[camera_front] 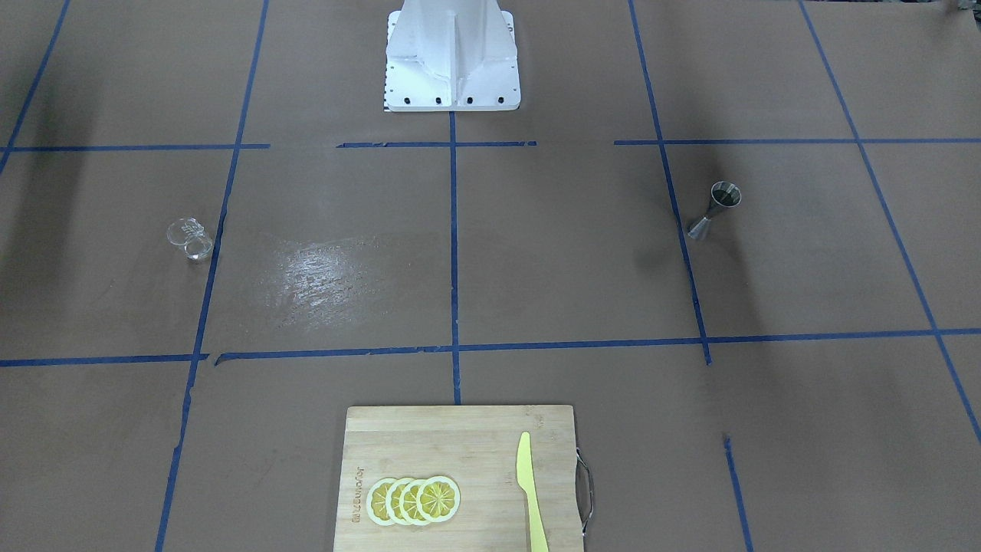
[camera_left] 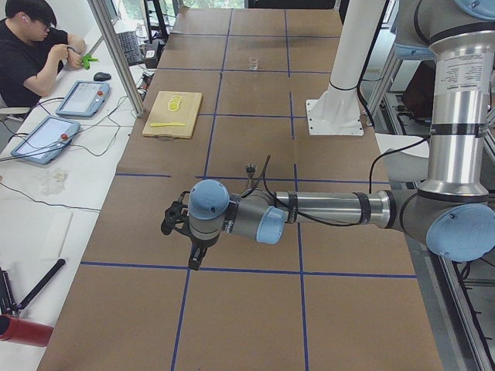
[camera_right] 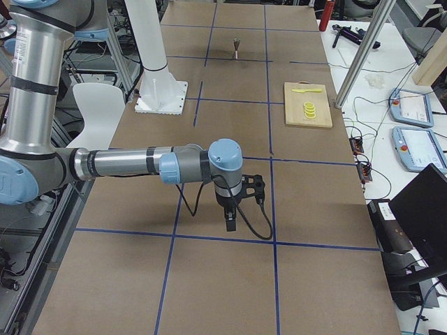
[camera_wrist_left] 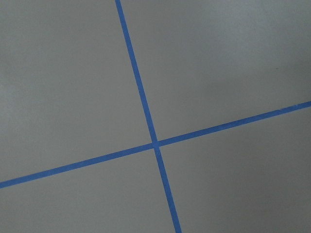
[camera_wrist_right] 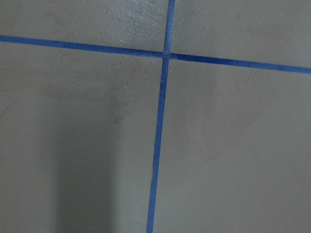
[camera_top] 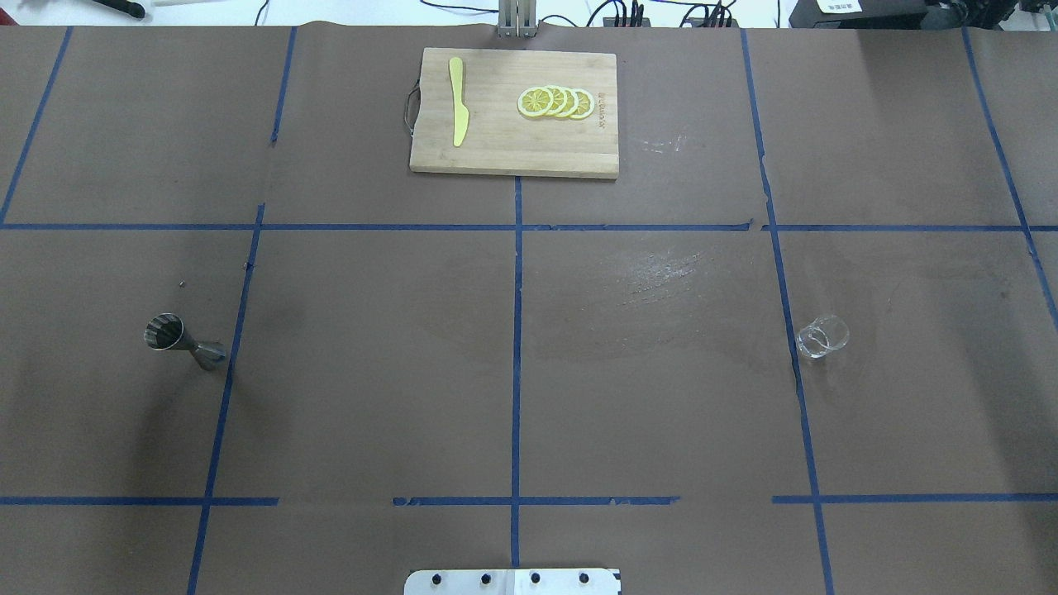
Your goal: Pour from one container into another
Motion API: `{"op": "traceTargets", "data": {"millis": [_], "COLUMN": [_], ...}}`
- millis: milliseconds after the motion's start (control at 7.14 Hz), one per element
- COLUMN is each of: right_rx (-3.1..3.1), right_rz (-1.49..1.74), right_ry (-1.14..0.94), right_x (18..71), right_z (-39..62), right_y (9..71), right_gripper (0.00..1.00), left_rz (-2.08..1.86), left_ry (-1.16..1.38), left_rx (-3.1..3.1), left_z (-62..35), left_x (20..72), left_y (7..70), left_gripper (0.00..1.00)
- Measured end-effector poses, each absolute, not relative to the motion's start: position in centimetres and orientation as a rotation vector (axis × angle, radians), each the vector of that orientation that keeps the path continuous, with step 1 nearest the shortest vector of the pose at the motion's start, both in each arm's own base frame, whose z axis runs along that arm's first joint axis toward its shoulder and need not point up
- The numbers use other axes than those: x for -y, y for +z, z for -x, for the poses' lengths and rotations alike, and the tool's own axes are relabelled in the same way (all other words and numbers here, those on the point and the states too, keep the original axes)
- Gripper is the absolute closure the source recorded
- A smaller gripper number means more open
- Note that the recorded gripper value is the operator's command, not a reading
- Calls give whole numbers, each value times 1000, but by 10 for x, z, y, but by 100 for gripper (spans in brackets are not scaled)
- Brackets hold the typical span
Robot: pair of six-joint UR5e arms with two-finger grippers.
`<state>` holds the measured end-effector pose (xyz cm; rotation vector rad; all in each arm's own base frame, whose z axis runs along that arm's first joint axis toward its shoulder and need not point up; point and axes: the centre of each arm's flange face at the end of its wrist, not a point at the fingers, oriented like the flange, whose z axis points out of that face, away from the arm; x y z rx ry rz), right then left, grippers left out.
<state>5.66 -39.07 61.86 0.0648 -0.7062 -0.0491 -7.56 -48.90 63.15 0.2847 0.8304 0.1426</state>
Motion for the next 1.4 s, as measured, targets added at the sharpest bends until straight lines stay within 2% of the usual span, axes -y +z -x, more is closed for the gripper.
{"op": "traceTargets", "data": {"millis": [420,1401], "right_rx": [704,751], "right_rz": [-37,-40], "right_ry": [-47,-52], "right_x": [382,394], "right_z": [-57,-53], "right_y": [638,635], "right_gripper": [0,0], "left_rz": [-281,-193], "left_ry": [144,113], "left_rx": [-838,-837], "left_z": [74,70], "left_x": [483,470], "left_y": [636,638], "left_gripper": [0,0]}}
